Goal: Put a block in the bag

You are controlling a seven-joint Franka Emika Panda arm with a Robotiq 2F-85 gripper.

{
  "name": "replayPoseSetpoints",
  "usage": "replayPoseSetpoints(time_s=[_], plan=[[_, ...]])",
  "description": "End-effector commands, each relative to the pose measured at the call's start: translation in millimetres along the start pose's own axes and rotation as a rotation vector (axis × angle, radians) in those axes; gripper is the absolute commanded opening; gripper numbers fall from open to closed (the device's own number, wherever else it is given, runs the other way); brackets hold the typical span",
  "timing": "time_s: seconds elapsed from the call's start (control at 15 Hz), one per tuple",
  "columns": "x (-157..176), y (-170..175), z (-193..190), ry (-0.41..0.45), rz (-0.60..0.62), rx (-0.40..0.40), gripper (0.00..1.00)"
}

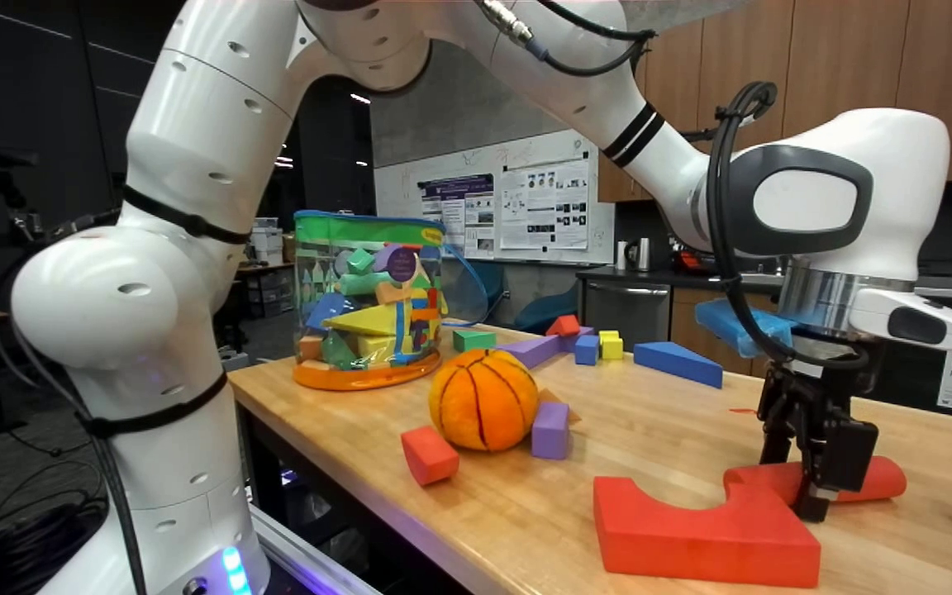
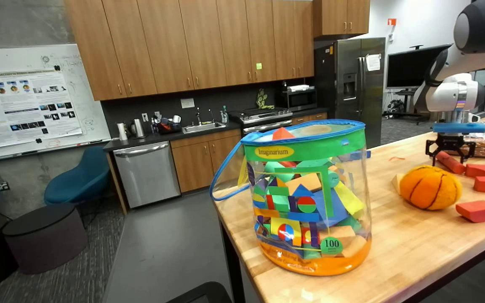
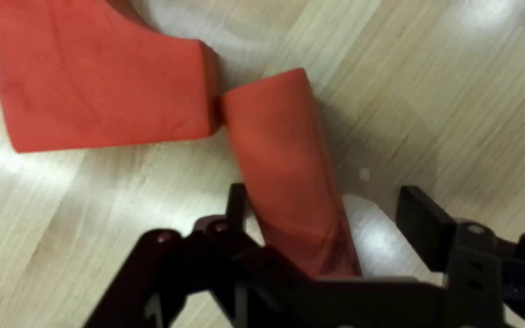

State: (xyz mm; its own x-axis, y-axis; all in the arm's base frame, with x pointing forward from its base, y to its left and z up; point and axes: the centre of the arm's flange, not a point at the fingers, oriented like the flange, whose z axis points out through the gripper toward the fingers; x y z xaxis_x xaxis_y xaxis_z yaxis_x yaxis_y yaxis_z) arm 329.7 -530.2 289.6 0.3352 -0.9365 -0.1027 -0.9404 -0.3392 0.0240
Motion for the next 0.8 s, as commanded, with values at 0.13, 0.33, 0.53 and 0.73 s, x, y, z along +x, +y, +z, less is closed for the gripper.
replayPoseSetpoints(time_s=[0.13, 0.33, 0.53, 0.73], plan=[[0.4, -8.0, -13.8, 0.009, 0.005, 0.026, 0.38], [-3.1, -11.2, -29.3, 0.009, -0.023, 0.033, 0.14], [-16.4, -15.1, -64.6, -0.004, -0.092, 0.048, 0.14], [-29.8, -24.8, -111.9, 0.004, -0.155, 0.061, 0.14]])
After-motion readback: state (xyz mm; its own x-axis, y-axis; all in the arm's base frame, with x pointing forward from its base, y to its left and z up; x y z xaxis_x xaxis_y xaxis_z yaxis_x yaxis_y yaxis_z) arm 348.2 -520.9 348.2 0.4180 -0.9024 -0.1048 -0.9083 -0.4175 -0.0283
